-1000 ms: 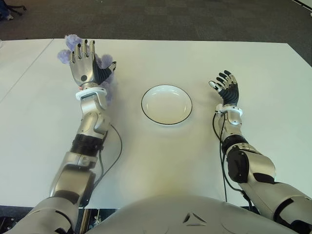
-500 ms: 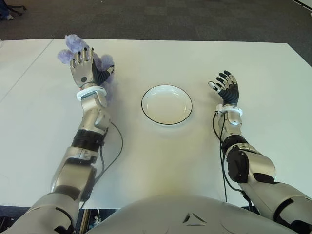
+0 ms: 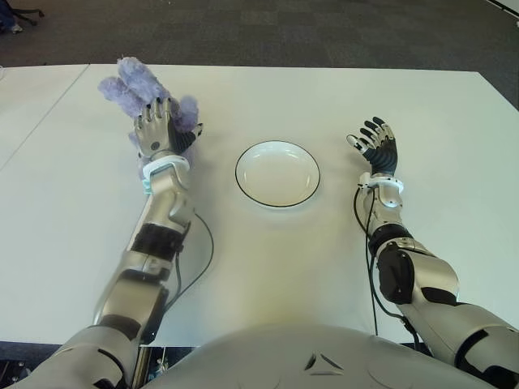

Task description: Put the doll into the plate.

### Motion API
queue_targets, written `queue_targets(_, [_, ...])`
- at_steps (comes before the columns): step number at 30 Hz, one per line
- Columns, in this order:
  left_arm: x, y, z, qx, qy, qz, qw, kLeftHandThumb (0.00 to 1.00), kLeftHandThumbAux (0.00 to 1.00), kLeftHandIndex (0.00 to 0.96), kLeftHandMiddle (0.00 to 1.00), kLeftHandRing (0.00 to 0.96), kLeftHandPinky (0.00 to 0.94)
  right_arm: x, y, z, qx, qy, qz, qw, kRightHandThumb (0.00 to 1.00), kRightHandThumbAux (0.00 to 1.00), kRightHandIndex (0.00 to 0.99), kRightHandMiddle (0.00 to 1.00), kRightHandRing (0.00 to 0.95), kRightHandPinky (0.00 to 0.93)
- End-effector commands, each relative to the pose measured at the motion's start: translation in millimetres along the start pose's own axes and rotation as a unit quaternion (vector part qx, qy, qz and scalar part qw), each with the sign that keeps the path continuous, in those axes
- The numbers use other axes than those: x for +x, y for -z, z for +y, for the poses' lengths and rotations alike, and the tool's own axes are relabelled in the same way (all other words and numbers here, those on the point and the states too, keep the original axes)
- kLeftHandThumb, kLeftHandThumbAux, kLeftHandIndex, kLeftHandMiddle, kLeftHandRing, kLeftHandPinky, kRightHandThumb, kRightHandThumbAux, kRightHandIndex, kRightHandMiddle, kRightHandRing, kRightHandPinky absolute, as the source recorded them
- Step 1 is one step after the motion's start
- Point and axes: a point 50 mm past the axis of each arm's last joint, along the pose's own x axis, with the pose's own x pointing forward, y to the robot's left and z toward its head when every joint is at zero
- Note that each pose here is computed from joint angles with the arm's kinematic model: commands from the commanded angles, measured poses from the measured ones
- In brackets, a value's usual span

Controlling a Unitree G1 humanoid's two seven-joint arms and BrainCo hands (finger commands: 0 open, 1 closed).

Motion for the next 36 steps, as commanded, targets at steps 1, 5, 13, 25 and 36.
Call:
queue_targets(1, [-32.7,6,-27.2,0.007,0.084,0.015,0.996,0.150,0.365,0.000,0.000,0.000,0.000,-88.6,101,-5.1,0.013,0.020,0.241,0.970,0.076,0.864,0.147,0.201,0.198,0.203])
queue_targets(5, [-46.2,6,-30.0,0.014,0.106,0.010,0.994,0.139,0.368,0.000,0.000,0.000,0.000,-88.5,100,-5.3,0.009,0.021,0.241,0.970,0.075,0.866,0.150,0.204,0.201,0.210])
queue_targets(13, [-69.8,9,-32.8,0.019,0.142,0.005,0.990,0.115,0.367,0.000,0.000,0.000,0.000,-88.8,101,-5.7,0.011,0.024,0.240,0.970,0.071,0.860,0.150,0.202,0.200,0.210])
queue_targets(25, [-88.6,14,-41.7,0.024,0.173,-0.001,0.985,0.090,0.368,0.000,0.000,0.000,0.000,-88.7,101,-6.2,0.009,0.023,0.241,0.970,0.077,0.873,0.149,0.202,0.200,0.209])
queue_targets(36, [-87.5,19,-60.6,0.033,0.214,0.024,0.976,0.103,0.348,0.000,0.000,0.000,0.000,-89.5,101,-7.3,0.014,0.028,0.240,0.970,0.085,0.873,0.157,0.204,0.203,0.216])
